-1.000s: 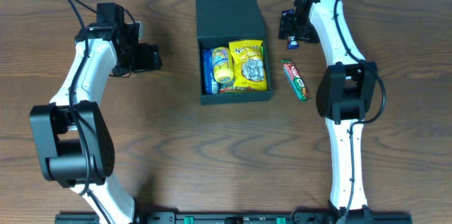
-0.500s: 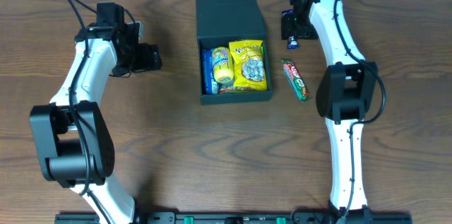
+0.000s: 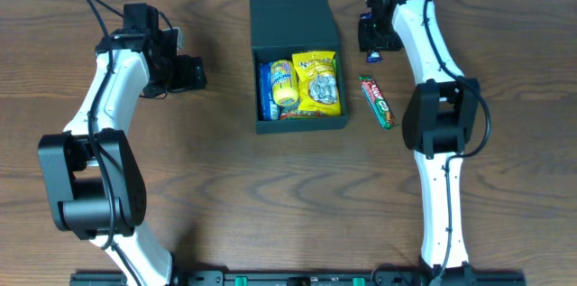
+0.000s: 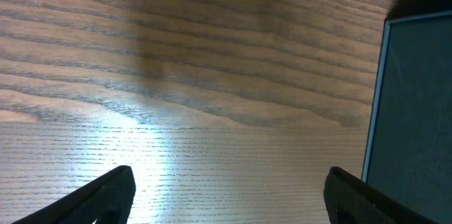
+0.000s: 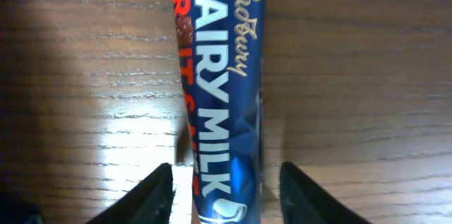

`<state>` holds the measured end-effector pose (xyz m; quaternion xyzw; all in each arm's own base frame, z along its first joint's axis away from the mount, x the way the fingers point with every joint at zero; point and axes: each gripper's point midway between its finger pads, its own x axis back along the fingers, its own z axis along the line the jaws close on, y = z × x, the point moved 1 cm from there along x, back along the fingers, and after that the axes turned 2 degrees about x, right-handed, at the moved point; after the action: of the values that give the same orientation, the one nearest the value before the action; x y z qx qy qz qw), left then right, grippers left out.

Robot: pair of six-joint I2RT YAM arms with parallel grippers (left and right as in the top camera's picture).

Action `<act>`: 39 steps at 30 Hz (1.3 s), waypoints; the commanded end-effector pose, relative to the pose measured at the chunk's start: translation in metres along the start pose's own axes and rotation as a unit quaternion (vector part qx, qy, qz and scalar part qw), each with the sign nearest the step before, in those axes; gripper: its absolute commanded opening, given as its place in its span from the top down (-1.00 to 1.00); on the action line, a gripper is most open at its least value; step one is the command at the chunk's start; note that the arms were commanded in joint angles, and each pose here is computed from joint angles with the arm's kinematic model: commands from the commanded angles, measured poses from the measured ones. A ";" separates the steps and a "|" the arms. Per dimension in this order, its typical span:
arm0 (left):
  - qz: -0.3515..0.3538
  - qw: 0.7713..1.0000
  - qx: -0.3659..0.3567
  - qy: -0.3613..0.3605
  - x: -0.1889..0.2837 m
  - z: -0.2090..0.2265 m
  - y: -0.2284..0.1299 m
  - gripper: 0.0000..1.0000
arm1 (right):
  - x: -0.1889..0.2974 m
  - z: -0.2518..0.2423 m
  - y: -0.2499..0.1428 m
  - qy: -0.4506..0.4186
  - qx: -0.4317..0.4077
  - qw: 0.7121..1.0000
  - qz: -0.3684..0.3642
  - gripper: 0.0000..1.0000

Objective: Pack container
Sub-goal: 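Carry the Dairy Milk bar over the box and lower it in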

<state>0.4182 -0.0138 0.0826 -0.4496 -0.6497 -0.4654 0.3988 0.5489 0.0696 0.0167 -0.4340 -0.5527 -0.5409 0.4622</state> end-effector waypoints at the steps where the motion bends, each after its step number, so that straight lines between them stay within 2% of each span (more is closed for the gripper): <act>1: -0.018 1.000 0.003 -0.004 0.013 -0.003 0.009 -0.74 | -0.017 0.005 -0.012 0.005 0.007 1.000 0.024 0.11; 16: -0.018 1.000 0.004 -0.004 0.013 -0.003 0.008 -0.73 | -0.017 0.007 -0.012 0.005 0.002 1.000 0.024 0.66; 23: -0.018 1.000 0.003 -0.004 0.013 -0.003 0.009 -0.74 | 0.001 0.007 -0.007 0.006 -0.005 1.000 0.019 0.79; 33: -0.018 1.000 0.003 -0.004 0.013 -0.003 0.009 -0.73 | 0.102 0.024 -0.004 0.008 0.023 1.000 -0.013 0.95; 39: -0.018 1.000 0.003 -0.004 0.013 -0.003 0.009 -0.74 | 0.182 0.038 -0.007 0.034 0.026 0.997 -0.068 0.97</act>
<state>0.4177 -0.0138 0.0824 -0.4478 -0.6521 -0.4610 0.4022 0.5109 0.0976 0.1251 -0.4154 -0.5585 -0.5329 0.4812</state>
